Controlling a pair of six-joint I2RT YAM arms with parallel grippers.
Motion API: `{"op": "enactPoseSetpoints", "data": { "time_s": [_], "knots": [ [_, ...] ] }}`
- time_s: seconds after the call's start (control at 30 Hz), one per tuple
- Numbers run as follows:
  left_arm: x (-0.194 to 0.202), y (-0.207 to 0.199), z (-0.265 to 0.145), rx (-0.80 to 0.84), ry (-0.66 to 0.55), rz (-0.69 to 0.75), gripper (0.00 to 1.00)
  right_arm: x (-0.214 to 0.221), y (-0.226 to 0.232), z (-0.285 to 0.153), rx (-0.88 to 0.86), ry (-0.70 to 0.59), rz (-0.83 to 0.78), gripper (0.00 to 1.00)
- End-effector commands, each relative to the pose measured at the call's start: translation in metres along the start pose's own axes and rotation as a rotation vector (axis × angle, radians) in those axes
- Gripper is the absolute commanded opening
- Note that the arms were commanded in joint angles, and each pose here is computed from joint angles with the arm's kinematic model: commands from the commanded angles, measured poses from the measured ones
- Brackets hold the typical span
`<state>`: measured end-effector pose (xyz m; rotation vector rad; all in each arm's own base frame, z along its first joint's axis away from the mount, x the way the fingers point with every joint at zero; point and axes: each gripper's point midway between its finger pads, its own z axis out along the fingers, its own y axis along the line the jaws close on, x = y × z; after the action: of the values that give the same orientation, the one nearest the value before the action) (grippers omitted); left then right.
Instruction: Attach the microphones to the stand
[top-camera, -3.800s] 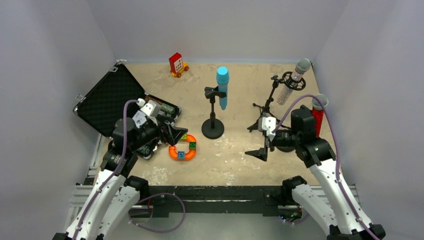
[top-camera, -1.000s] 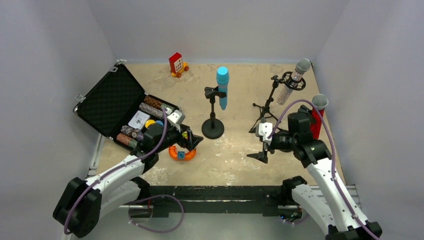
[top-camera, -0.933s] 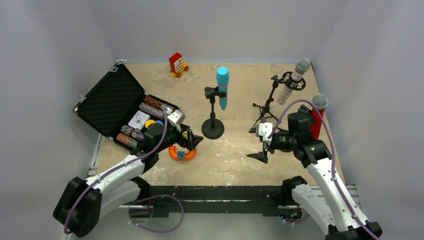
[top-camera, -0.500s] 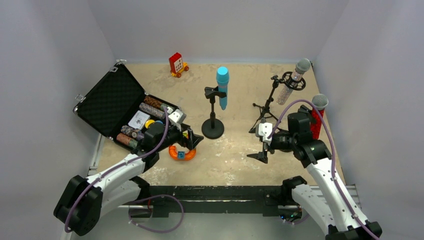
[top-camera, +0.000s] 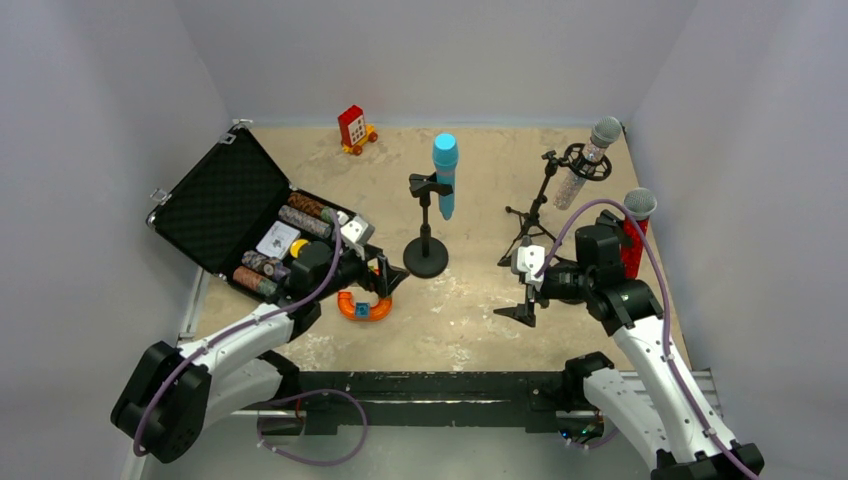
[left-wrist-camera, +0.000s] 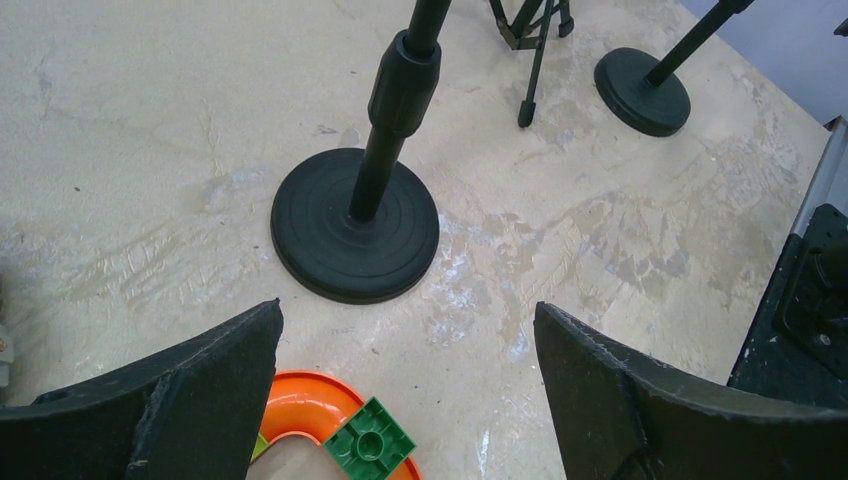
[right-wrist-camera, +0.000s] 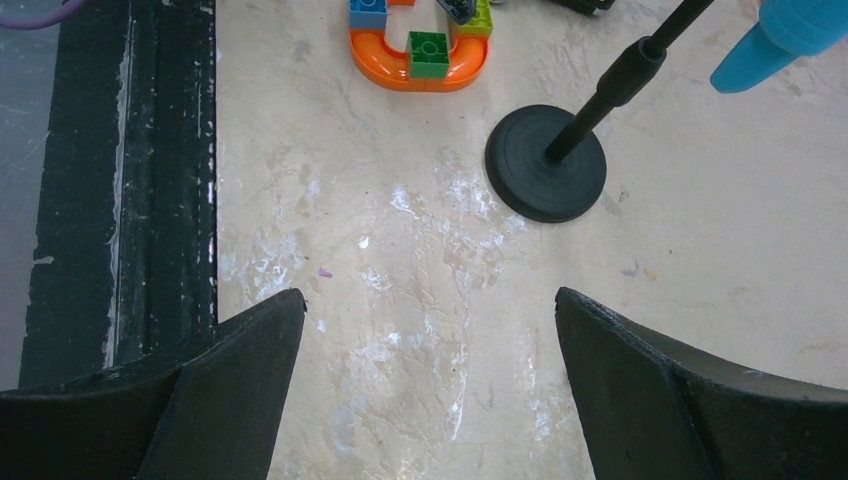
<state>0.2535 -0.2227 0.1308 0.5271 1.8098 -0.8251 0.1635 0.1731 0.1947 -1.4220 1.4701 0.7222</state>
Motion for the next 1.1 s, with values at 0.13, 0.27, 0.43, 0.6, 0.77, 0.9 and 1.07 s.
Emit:
{"op": "enactPoseSetpoints", "data": {
  "time_s": [0.13,0.27,0.43,0.6,0.77,0.9,1.07],
  "knots": [
    [-0.0296,-0.0086,0.0065,0.042,-0.08,0.071,0.99,0.0025,-0.0035,0.0004,0.004,0.01,-0.008,0.99],
    [-0.0272,-0.0077,0.0069,0.041,-0.073,0.073,0.99,0.0026,-0.0031,0.0009,0.0,0.009,-0.009,0.99],
    [-0.025,-0.0075,0.0077,0.043,-0.068,0.074,0.99,0.0028,-0.0033,0.0009,0.001,0.01,-0.009,0.99],
    [-0.0245,-0.0083,0.0088,0.051,-0.067,0.075,0.99,0.0029,-0.0035,0.0009,0.001,0.01,-0.01,0.99],
    [-0.0231,-0.0083,0.0086,0.053,-0.066,0.08,0.99,0.0038,-0.0036,0.0011,0.001,0.012,-0.007,0.99],
    [-0.0223,-0.0091,0.0096,0.064,-0.072,0.094,0.99,0.0037,-0.0031,0.0012,-0.001,0.012,-0.007,0.99],
    [-0.0304,-0.0107,0.0157,0.086,-0.103,0.13,0.99,0.0037,-0.003,0.0015,-0.004,0.01,-0.006,0.99]
  ]
}}
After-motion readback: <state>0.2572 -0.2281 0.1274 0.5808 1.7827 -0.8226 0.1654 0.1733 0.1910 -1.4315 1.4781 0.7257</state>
